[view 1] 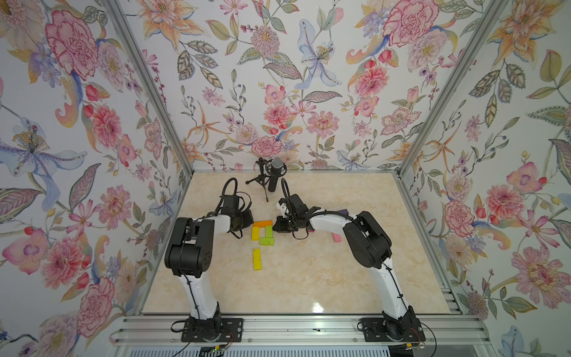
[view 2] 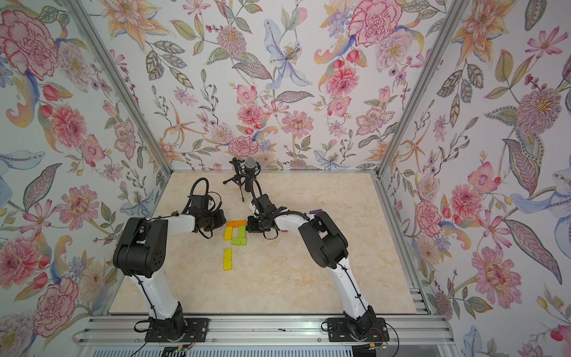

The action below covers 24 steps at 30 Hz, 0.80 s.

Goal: Assemble the letter p with building blocks
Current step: Assemble the building block at the center of the board.

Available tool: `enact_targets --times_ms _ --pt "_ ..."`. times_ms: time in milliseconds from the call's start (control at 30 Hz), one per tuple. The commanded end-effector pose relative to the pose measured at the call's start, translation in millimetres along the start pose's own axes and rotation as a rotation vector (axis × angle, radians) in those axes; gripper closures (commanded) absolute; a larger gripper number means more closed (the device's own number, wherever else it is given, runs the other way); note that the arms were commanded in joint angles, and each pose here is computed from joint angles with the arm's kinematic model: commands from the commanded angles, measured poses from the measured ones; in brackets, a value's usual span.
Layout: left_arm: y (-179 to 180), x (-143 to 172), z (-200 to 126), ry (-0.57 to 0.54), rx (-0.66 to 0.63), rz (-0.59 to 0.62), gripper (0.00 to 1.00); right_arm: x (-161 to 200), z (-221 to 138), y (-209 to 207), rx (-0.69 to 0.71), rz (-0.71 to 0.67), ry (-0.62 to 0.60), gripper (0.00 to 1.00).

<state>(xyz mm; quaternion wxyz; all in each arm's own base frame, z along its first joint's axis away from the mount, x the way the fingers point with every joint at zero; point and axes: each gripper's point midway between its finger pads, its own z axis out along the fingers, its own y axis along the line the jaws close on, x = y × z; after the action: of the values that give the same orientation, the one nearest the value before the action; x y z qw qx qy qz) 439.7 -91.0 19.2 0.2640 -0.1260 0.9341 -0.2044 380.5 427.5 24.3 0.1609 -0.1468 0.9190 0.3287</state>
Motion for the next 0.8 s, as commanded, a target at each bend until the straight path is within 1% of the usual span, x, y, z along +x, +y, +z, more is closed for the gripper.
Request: enact_targets --times_ms 0,167,500,633,767 --pt "12 1 0 0.016 -0.036 0.001 1.0 -1 -6 -18 0.096 0.032 -0.017 0.87" --pt "13 1 -2 0.016 -0.036 -0.003 1.0 -6 -9 -25 0.124 0.049 -0.026 0.86" --pt "11 6 -8 0.012 -0.018 -0.013 1.0 -8 2 -27 0.11 0.078 0.002 0.85" --pt "6 10 -10 0.005 0.021 -0.019 1.0 -8 8 -24 0.087 0.087 0.017 0.85" --pt "3 15 -8 0.021 0.044 -0.026 1.0 -6 15 -21 0.071 0.093 0.032 0.85"
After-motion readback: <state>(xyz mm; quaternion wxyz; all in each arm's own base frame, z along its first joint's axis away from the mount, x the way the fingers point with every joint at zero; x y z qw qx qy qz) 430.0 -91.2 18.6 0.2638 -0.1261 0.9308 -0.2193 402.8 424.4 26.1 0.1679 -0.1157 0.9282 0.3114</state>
